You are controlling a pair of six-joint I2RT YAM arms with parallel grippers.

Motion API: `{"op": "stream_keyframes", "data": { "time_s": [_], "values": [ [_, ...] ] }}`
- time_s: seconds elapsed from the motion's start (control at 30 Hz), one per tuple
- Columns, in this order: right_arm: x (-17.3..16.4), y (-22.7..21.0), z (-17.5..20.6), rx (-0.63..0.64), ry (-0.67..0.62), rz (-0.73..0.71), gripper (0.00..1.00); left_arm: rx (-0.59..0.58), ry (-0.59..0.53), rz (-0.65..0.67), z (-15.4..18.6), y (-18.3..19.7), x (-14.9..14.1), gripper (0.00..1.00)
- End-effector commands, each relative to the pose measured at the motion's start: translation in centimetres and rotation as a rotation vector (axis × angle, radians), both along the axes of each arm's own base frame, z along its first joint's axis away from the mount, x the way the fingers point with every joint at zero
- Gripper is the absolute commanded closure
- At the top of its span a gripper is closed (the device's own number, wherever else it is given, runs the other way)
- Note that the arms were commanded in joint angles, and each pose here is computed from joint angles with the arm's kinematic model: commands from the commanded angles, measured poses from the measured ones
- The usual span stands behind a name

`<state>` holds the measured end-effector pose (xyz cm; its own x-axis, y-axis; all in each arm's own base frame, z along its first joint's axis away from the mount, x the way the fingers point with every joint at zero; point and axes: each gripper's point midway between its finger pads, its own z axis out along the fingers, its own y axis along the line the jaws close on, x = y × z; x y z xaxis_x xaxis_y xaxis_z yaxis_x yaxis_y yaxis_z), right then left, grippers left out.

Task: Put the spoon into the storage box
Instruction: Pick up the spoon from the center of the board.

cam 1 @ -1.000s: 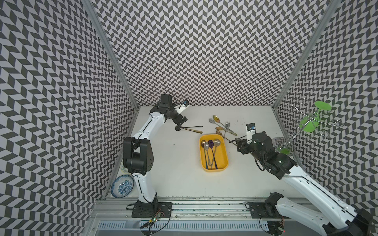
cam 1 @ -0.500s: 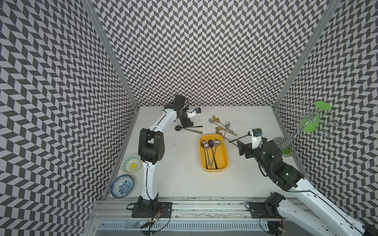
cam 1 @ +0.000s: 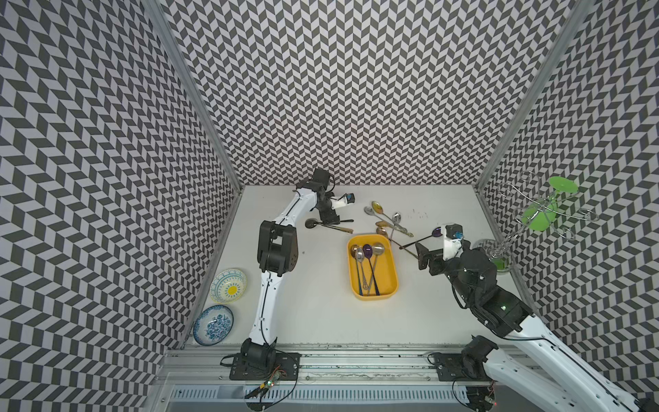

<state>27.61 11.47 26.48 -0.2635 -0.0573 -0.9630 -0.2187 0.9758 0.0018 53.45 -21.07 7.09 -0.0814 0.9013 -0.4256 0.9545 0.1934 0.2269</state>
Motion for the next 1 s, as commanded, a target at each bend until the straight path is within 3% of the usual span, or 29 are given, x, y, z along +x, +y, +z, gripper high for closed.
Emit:
{"op": "stream_keyframes", "data": {
  "time_s": [0.0, 0.3, 0.83, 0.97],
  "values": [
    [0.0, 0.0, 1.3, 0.024, -0.056, -0.001, 0.0, 0.023, 0.006, 0.009, -0.8, -0.1, 0.3, 0.19],
    [0.0, 0.1, 1.2, 0.023, -0.054, 0.005, 0.0, -0.04, 0.007, 0.045, -0.6, -1.1, 1.3, 0.32],
    [-0.1, 0.2, 1.3, 0.026, -0.058, 0.011, 0.0, 0.02, 0.089, 0.08, -4.5, -0.2, 0.5, 0.52],
    [-0.1, 0.2, 1.3, 0.026, -0.06, 0.011, 0.0, 0.036, 0.108, 0.08, -5.4, 0.1, 0.2, 0.69]
  ]
}}
